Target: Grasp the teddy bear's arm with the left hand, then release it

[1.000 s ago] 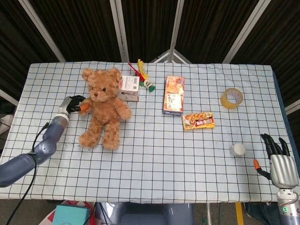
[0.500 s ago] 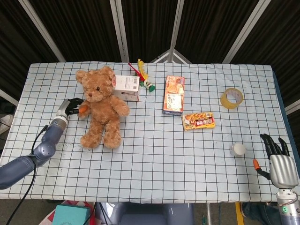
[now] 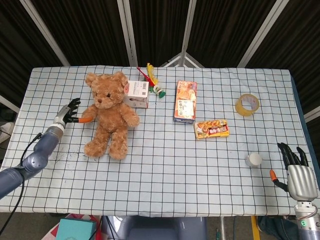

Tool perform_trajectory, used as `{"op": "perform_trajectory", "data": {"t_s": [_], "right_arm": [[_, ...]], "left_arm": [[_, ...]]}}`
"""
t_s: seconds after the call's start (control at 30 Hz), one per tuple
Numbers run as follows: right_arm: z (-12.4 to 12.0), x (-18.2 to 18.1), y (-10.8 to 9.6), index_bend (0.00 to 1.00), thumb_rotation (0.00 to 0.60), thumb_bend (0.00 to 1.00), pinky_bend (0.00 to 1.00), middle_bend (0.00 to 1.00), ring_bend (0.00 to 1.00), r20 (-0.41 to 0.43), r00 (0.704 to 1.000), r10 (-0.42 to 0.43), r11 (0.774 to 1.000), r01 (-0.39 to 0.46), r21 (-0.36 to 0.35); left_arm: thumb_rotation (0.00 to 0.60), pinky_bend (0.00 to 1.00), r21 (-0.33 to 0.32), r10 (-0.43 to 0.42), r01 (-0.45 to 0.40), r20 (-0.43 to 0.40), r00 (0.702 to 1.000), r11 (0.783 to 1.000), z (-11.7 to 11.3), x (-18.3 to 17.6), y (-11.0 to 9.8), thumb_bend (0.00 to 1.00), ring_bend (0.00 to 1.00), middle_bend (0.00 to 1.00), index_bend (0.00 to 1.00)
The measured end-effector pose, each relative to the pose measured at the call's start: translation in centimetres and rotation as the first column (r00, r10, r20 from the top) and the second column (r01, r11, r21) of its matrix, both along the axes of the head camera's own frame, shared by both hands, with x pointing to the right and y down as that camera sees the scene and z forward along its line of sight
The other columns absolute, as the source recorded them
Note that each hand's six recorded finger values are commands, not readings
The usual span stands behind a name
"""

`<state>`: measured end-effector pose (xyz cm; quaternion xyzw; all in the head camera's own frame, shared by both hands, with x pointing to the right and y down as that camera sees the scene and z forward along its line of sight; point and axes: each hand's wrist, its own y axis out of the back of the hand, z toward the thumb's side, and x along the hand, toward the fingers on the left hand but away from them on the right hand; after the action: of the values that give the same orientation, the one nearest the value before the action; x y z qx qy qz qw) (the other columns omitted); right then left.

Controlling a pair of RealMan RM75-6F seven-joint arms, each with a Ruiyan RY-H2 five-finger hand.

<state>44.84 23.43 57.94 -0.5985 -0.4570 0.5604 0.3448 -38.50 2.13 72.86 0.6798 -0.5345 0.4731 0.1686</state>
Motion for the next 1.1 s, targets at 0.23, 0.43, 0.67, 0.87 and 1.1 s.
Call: {"op": "perform_trajectory", "data": {"t_s": [0.23,0.43,0.67,0.87,1.1], "right_arm": [[0.2,0.0,-0.1,0.09,0.600,0.37,0.06,0.12,0.24,-0.001,1.000,0.002,1.000,-0.002,-0.005],[-0.3,0.1,-0.2,0.08,0.600,0.37,0.06,0.12,0.24,-0.005,1.000,0.001,1.000,-0.001,0.017],[-1.3,-0.7,-0.2,0.09,0.600,0.37,0.06,0.12,0.24,-0.018,0.999,-0.031,0.997,0.032,0.076],[-2.4,-1.1,-0.6,0.08,0.600,0.37,0.06,0.12,0.24,0.005,0.999,-0.037,0.984,0.036,0.176],[-2.3,-1.0,-0.5,0.09,0.600,0.37,0.06,0.12,0.24,0.018,0.999,-0.035,0.979,0.031,0.202]], "left_arm": [[0.600,0.01,0.059,0.049,-0.051,0.045,0.998,0.997,-4.3,-3.1,0.7,0.21,0.00,0.00,0.00],[0.600,0.00,0.094,0.256,-0.296,0.302,0.918,0.951,-11.9,-8.7,3.1,0.22,0.00,0.00,0.03],[0.600,0.00,0.229,0.215,-0.469,0.664,0.716,0.853,-20.4,-15.7,6.8,0.22,0.00,0.01,0.05],[0.600,0.00,0.254,0.186,-0.604,0.801,0.569,0.756,-24.4,-18.3,12.6,0.23,0.00,0.01,0.06],[0.600,0.00,0.252,0.174,-0.655,0.841,0.513,0.712,-23.3,-19.7,14.5,0.23,0.00,0.02,0.08]]}}
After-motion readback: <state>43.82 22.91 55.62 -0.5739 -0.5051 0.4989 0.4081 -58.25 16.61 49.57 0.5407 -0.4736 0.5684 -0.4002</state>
